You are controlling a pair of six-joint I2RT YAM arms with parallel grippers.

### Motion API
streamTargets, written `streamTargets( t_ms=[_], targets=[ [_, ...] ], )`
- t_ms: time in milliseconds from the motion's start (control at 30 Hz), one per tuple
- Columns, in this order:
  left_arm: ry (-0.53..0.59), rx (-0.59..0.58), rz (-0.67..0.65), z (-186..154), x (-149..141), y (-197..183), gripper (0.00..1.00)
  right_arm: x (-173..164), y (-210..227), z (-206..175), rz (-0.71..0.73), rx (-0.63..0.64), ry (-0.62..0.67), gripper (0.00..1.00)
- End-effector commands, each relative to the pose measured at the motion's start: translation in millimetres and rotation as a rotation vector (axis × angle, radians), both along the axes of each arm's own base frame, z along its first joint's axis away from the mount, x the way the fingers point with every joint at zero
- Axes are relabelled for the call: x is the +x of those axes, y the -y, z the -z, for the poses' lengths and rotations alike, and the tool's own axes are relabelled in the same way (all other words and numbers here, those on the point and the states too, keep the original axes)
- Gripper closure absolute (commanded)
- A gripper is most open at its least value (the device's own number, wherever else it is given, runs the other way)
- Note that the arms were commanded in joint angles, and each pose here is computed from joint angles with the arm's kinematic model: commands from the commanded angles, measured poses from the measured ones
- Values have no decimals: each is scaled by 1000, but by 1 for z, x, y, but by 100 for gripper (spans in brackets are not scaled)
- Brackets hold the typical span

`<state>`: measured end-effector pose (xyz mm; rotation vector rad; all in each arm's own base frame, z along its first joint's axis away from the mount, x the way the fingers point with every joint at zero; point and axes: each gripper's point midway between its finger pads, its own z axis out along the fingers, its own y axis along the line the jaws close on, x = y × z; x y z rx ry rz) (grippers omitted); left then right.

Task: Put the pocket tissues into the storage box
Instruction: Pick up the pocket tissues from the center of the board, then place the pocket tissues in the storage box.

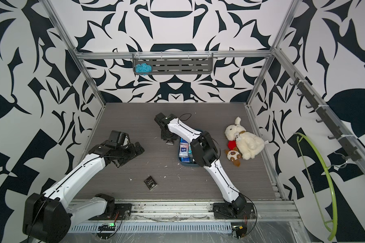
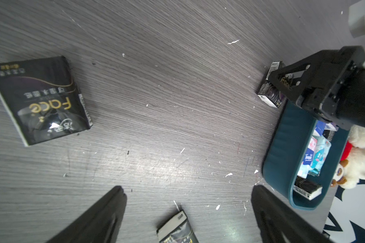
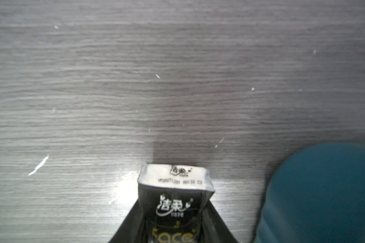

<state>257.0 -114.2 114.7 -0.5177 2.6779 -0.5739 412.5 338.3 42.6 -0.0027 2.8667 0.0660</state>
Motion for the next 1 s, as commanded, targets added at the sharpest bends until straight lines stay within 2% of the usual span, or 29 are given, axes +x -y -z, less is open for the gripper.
streamTargets(
  t_ms=[0,233,433,467,800,967],
  targets=[
    [-1,-17,-27,0,-1,-1,1,2,-1,-62,-14,80,103,60],
    [-13,-75,-18,-1,6,11,2,-20,15,-94,-46,139,157,60],
    [-37,-108,10,1,14,22,3,-51,52,-106,-37,112,188,60],
    [-41,-110,15,2,15,23,3,-53,65,-108,-21,77,215,60],
    [-47,-121,60,0,34,45,4,-105,137,-107,4,-39,250,59],
    [-50,-116,85,0,33,56,4,-113,150,-90,-23,-69,235,59]
  ],
)
